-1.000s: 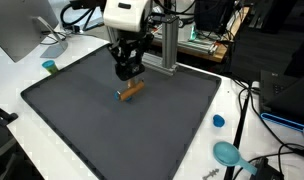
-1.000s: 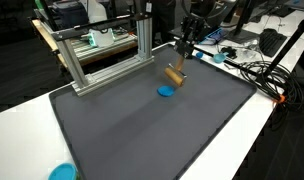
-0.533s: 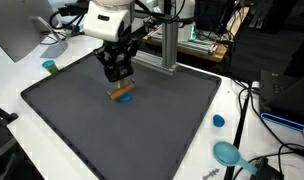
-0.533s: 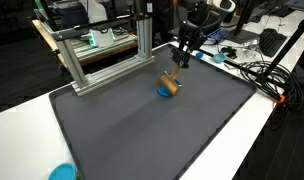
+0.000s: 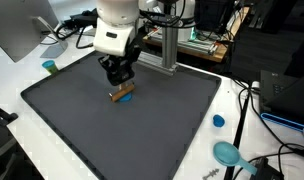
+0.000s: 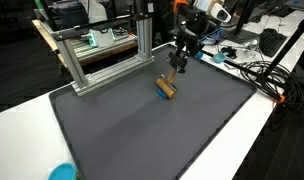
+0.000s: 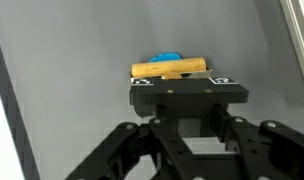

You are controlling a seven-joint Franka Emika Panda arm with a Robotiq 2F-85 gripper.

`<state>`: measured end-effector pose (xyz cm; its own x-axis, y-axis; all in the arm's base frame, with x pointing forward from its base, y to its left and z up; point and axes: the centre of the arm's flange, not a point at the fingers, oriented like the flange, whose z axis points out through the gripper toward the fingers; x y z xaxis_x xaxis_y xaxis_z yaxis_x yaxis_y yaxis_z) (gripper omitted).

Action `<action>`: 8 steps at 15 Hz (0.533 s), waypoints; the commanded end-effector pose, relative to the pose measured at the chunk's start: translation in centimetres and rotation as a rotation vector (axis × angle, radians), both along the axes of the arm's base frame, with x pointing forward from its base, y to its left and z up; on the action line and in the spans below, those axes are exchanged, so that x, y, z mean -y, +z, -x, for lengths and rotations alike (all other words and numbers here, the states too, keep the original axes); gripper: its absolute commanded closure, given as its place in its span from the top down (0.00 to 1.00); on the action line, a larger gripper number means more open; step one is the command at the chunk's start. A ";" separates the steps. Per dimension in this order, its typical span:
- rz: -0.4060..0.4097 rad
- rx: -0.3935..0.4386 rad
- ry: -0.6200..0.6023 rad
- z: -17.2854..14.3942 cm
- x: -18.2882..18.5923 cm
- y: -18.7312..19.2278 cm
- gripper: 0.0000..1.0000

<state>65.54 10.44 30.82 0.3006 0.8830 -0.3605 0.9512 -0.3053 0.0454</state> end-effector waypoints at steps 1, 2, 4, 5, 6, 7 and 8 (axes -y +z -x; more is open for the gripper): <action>0.069 -0.023 -0.001 0.4 1.3 -2.8 0.21; 0.073 -0.033 -0.004 0.7 1.4 -3.2 0.21; 0.073 -0.057 -0.011 1.0 1.6 -3.8 0.21; 0.075 -0.067 -0.013 1.1 1.6 -3.9 0.21; 0.080 -0.073 -0.014 1.2 1.7 -4.2 0.21; 0.087 -0.080 -0.016 1.3 1.8 -4.4 0.21; 0.096 -0.089 -0.018 1.3 1.9 -4.7 0.21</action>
<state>65.22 10.13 30.23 0.2874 0.8693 -0.4022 0.9541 -0.2969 0.0402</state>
